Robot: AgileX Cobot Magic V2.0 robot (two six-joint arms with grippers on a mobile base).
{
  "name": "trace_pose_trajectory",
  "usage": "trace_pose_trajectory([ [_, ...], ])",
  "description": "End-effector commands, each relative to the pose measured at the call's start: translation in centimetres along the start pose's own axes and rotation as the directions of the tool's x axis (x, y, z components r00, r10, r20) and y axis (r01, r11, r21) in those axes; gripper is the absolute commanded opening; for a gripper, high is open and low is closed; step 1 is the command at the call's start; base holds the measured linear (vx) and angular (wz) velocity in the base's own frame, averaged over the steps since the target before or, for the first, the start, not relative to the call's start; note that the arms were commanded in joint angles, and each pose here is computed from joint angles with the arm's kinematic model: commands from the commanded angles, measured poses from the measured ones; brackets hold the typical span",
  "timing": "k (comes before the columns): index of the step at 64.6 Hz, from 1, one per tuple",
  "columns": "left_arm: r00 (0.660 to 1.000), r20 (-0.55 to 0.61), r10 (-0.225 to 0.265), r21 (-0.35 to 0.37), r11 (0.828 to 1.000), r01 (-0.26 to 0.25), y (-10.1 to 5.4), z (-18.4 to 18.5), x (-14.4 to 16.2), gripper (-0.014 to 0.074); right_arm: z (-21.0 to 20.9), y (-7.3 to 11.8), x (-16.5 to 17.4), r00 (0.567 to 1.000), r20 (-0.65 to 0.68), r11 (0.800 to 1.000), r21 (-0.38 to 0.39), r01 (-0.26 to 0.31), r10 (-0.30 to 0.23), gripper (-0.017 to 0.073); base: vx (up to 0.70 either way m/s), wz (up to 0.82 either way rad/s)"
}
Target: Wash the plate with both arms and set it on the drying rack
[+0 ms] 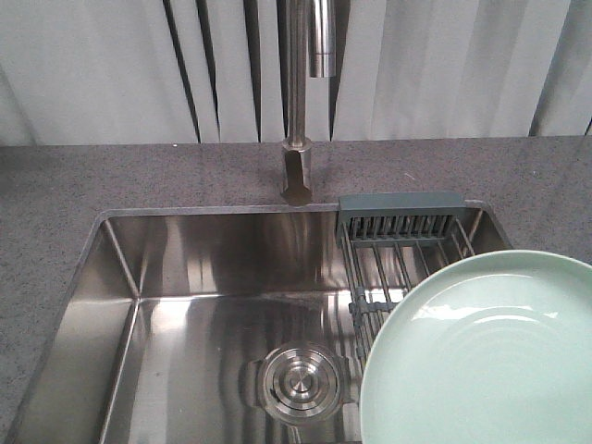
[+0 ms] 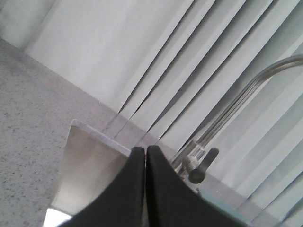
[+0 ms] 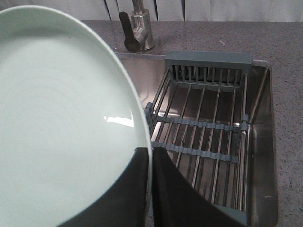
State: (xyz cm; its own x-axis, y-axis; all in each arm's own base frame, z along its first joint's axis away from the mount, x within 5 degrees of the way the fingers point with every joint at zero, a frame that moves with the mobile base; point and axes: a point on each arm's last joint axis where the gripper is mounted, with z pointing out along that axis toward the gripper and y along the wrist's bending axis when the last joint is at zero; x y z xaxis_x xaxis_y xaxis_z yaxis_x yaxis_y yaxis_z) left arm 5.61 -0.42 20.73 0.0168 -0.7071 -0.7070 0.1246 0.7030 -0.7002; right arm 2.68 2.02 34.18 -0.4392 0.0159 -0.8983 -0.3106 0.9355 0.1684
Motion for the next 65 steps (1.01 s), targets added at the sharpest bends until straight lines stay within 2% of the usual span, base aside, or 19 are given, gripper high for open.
trace_pose_trajectory([
  [1,0.978,0.093,-0.189,0.075,0.98,0.182,-0.2,-0.2,-0.7,-0.0006,-0.3,0.1,-1.3,0.996,0.086,1.0,-0.005,0.0,0.001,-0.0002,0.0,0.0],
  [4,0.949,0.096,-0.301,0.083,0.952,0.294,-0.2,-0.2,-0.8,-0.0006,-0.3,0.1,-1.3,0.996,0.086,1.0,-0.005,0.0,0.001,-0.0002,0.0,0.0],
  [6,0.915,0.097,-0.391,0.088,0.919,0.383,-0.1,-0.2,-0.8,-0.0006,-0.3,0.1,-1.3,0.996,0.086,1.0,-0.005,0.0,0.001,-0.0002,0.0,0.0],
  [8,0.873,0.098,-0.479,0.097,0.877,0.47,-0.1,-0.2,-0.9,-0.0006,-0.3,0.1,-1.3,0.996,0.086,1.0,-0.005,0.0,0.001,-0.0002,0.0,0.0],
  [11,0.814,0.096,-0.573,0.106,0.819,0.564,0.0,-0.2,-1.0,-0.0006,-0.3,0.1,-1.3,0.996,0.086,1.0,-0.005,0.0,0.001,-0.0002,0.0,0.0],
  [12,0.789,0.094,-0.607,0.11,0.794,0.598,0.0,-0.2,-1.1,-0.0006,-0.3,0.1,-1.3,0.996,0.086,1.0,-0.005,0.0,0.001,-0.0002,0.0,0.0],
  [16,0.703,0.084,-0.706,0.13,0.708,0.695,-0.3,-0.2,-1.4,-0.0006,-0.3,0.1,-1.3,0.996,0.087,1.0,-0.005,0.0,0.001,-0.0002,0.0,0.0],
  [18,0.676,0.08,-0.732,0.148,0.68,0.718,-0.7,-0.3,-1.8,-0.0006,-0.3,0.1,-1.3,0.996,0.087,1.0,-0.005,0.0,0.001,-0.0002,0.0,0.0],
  [20,0.662,0.076,-0.746,0.179,0.663,0.727,-1.4,-0.4,-2.5,-0.0006,-0.3,0.1,-1.3,0.996,0.087,1.0,-0.005,0.0,0.001,-0.0002,0.0,0.0],
  [22,0.674,0.075,-0.735,0.21,0.672,0.71,-2.2,-0.6,-3.3,-0.0006,-0.3,0.1,-1.3,0.996,0.087,1.0,-0.005,0.0,0.001,-0.0002,0.0,0.0],
  [25,0.719,0.084,-0.69,0.263,0.711,0.652,-3.5,-0.9,-4.6,-0.0006,-0.3,0.1,-1.3,0.996,0.087,1.0,-0.005,0.0,0.001,-0.0002,0.0,0.0],
  [26,0.764,0.1,-0.637,0.309,0.75,0.585,-4.8,-1.4,-5.7,-0.0006,-0.3,0.1,-1.3,0.996,0.087,1.0,-0.005,0.0,0.001,-0.0002,0.0,0.0],
  [29,0.819,0.132,-0.558,0.36,0.797,0.485,-6.4,-2.0,-7.1,-0.0006,-0.3,0.1,-1.3,0.996,0.087,1.0,-0.005,0.0,0.001,-0.0002,0.0,0.0],
  [31,0.852,0.16,-0.499,0.393,0.824,0.408,-7.6,-2.5,-8.2,-0.0006,-0.3,0.1,-1.3,0.996,0.087,1.0,-0.005,0.0,0.001,-0.0002,0.0,0.0],
  [36,0.898,0.22,-0.382,0.436,0.862,0.26,-10.0,-3.3,-10.4,-0.0006,-0.3,0.1,-1.3,0.996,0.087,1.0,-0.005,0.0,0.001,-0.0002,0.0,0.0],
  [44,0.93,0.267,-0.253,0.435,0.892,0.118,-12.7,-2.9,-12.7,0.0,-0.3,0.1,-1.3,0.996,0.087,1.0,-0.005,0.0,0.001,-0.0002,0.0,0.0],
  [50,0.948,0.264,-0.178,0.41,0.91,0.057,-13.7,-1.4,-13.5,0.0019,-0.3,0.1,-1.3,0.996,0.087,1.0,-0.005,0.0,0.001,-0.0002,0.0,0.0],
  [58,0.965,0.205,-0.162,0.384,0.921,0.072,-14.2,1.5,-13.5,0.0069,-0.3,0.1,-1.3,0.996,0.087,1.0,-0.005,0.0,0.001,-0.0002,0.0,0.0],
  [65,0.982,0.137,-0.131,0.351,0.933,0.076,-14.0,4.5,-12.6,0.0149,-0.3,0.1,-1.3,0.996,0.086,1.0,-0.005,0.0,0.001,-0.0002,0.0,0.0],
])
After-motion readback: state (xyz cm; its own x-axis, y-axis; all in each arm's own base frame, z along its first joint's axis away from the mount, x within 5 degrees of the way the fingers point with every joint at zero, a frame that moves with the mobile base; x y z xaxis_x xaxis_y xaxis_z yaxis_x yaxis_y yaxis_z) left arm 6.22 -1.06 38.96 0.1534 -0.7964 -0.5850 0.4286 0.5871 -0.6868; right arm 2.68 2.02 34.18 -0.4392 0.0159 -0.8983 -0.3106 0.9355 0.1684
